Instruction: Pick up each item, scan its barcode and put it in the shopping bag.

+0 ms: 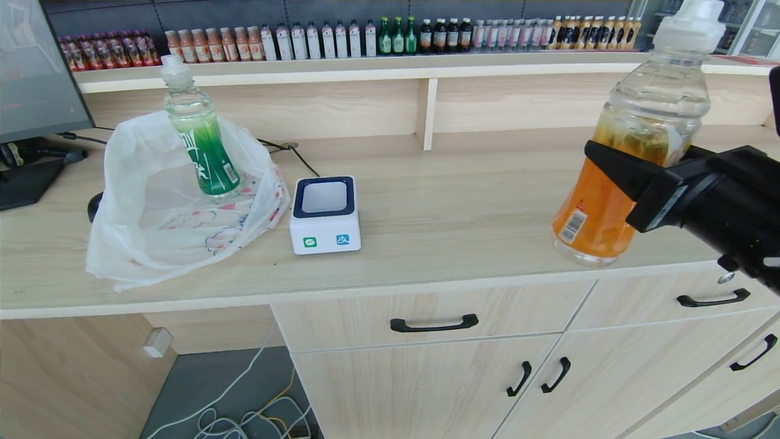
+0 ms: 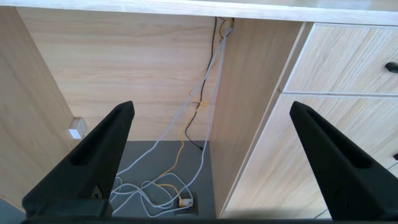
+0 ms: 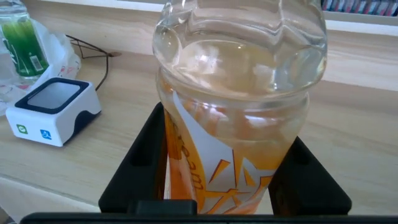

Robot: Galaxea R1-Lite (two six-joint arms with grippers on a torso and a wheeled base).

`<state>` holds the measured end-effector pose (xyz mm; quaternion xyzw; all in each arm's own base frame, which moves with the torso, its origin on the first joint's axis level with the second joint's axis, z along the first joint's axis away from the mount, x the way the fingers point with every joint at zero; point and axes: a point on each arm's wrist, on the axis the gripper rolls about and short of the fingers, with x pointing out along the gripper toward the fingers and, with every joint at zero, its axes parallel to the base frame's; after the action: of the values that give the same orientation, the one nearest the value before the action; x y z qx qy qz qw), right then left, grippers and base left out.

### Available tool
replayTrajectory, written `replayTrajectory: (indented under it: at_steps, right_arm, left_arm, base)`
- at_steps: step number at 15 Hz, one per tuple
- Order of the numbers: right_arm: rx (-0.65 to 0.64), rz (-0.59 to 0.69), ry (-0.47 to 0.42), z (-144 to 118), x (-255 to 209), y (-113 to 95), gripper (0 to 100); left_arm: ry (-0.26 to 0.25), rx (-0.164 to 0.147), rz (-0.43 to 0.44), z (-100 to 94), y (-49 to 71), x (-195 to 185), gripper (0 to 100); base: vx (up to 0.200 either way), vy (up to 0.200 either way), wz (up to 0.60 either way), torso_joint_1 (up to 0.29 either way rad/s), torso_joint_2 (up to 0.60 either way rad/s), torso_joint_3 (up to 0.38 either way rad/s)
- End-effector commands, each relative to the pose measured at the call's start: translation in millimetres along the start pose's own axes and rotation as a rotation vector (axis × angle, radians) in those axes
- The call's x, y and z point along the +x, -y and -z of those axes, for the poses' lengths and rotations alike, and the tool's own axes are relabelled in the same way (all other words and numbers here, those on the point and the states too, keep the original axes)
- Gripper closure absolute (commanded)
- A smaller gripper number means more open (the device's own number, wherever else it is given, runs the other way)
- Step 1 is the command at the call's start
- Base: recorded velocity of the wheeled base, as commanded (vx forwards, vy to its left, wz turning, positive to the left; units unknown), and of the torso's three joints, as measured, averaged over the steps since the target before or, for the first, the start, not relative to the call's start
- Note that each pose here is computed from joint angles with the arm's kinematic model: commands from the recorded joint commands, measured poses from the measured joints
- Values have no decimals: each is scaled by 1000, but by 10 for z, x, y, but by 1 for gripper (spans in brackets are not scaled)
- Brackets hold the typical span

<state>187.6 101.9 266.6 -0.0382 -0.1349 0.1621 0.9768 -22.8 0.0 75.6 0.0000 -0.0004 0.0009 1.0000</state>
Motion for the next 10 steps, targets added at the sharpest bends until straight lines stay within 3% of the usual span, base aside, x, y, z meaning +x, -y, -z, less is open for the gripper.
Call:
replayTrajectory:
  at_steps: [1, 6, 10]
  right_arm:
    - [10, -20, 21, -47, -192, 1, 100]
    - [99, -109, 11, 4, -221, -20, 100]
    - [290, -262, -3, 17, -231, -63, 100]
  left_arm:
    - [1, 0, 0, 0, 0, 0, 0]
    - [1, 0, 0, 0, 0, 0, 0]
    - [1, 0, 0, 0, 0, 0, 0]
  base:
    - [0, 0, 0, 0, 0, 0]
    - [0, 0, 0, 0, 0, 0]
    - [0, 0, 0, 0, 0, 0]
